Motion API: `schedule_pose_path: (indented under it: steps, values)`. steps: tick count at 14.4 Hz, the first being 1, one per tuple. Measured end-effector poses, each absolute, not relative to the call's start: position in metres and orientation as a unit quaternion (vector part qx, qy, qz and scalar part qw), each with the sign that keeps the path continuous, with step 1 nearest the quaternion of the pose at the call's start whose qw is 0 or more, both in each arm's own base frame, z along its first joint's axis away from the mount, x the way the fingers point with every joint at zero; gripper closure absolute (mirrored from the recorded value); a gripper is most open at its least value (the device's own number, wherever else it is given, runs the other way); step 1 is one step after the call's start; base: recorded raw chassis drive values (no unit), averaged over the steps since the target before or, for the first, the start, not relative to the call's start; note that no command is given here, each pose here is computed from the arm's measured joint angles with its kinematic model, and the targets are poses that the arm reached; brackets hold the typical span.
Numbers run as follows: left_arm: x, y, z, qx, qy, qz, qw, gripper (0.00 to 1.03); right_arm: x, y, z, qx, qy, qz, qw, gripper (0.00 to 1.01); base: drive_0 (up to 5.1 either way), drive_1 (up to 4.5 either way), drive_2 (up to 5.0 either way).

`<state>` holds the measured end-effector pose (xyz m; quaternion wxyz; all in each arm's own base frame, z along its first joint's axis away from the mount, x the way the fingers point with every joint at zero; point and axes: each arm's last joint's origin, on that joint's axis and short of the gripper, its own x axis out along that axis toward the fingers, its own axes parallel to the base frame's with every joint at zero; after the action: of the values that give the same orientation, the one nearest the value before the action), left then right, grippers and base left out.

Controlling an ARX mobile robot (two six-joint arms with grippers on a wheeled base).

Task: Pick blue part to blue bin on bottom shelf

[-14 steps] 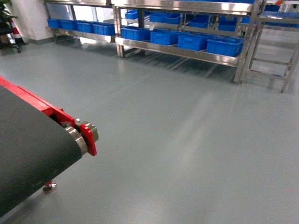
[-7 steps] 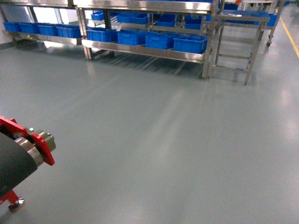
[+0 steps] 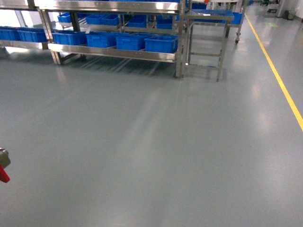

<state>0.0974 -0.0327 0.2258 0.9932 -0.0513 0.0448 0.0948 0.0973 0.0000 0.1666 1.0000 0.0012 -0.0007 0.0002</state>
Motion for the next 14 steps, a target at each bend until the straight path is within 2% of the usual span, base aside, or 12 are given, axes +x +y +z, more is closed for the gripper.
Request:
schedule_pose_path:
  steps: [14]
  values:
    - [0.0977, -0.0331, 0.2255, -0.050, 0.046, 0.093, 0.993, 0.59, 0.0973, 0.0000, 0.1665, 0.001, 0.000, 0.000, 1.000, 0.03, -1.6, -1.56, -1.6]
